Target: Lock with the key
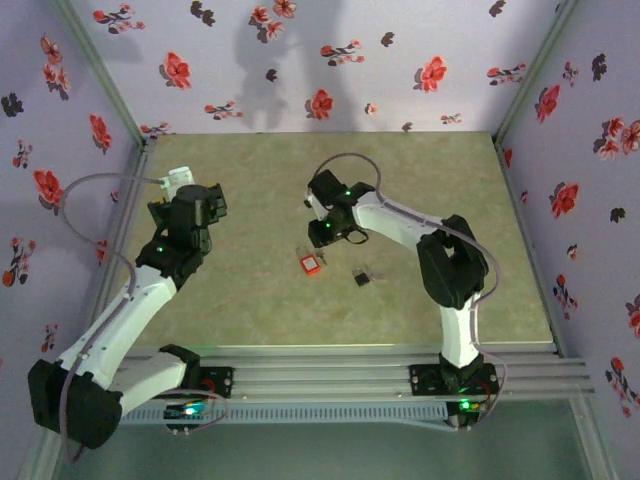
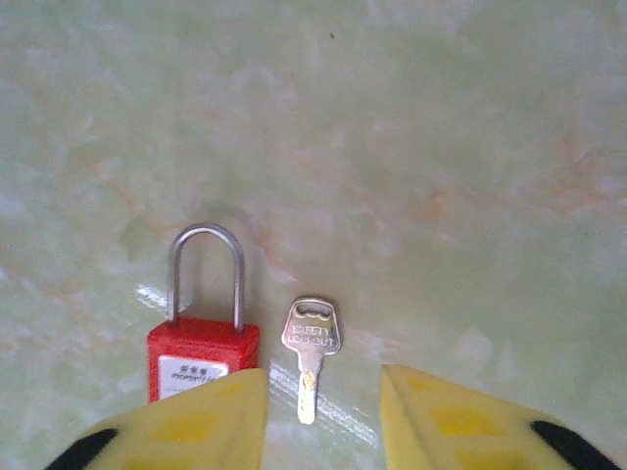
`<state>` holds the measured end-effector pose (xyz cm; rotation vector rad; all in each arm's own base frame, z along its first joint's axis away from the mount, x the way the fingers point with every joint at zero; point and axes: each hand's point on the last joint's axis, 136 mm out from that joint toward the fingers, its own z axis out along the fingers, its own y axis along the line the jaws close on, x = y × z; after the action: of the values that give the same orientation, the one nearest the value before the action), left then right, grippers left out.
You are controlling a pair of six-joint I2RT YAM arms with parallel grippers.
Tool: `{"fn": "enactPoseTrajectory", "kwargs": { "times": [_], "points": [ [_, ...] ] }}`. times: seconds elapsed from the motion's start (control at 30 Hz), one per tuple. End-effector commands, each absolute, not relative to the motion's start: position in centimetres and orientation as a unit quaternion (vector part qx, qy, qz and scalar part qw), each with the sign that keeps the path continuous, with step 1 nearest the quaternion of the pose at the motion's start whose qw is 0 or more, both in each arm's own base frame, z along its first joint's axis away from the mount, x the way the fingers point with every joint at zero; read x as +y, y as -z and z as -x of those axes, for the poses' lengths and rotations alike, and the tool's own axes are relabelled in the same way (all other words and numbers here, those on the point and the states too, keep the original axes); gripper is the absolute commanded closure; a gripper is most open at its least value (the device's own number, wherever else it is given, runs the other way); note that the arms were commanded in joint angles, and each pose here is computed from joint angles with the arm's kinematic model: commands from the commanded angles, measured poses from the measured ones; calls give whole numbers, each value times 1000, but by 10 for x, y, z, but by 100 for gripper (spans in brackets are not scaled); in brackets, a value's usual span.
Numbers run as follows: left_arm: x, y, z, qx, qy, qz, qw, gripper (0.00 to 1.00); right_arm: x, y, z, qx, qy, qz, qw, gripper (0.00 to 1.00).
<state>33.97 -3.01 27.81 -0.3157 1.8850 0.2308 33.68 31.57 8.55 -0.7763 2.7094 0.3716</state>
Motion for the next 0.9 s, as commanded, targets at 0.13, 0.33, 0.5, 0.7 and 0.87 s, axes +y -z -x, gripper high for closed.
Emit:
{"fn": "enactPoseTrajectory", "kwargs": {
  "times": [0.13, 0.33, 0.5, 0.7, 0.87],
  "points": [
    [-39, -289, -338, 798, -106, 99, 584, 0, 301, -148, -334, 937, -144, 231, 221, 39],
    [-61, -299, -335, 788, -61, 77, 607, 0, 278, -172, -322, 935, -145, 196, 259, 6],
    [-74, -304, -336, 801, -44, 67, 593, 0, 253, -182, -315, 935, -119, 171, 288, 1],
    [-92, -270, -335, 829, -13, 50, 558, 0, 218, -182, -317, 938, -67, 134, 313, 1],
    [-98, -249, -327, 837, -15, 29, 546, 0, 197, -172, -327, 945, -46, 102, 307, 1]
  ]
}}
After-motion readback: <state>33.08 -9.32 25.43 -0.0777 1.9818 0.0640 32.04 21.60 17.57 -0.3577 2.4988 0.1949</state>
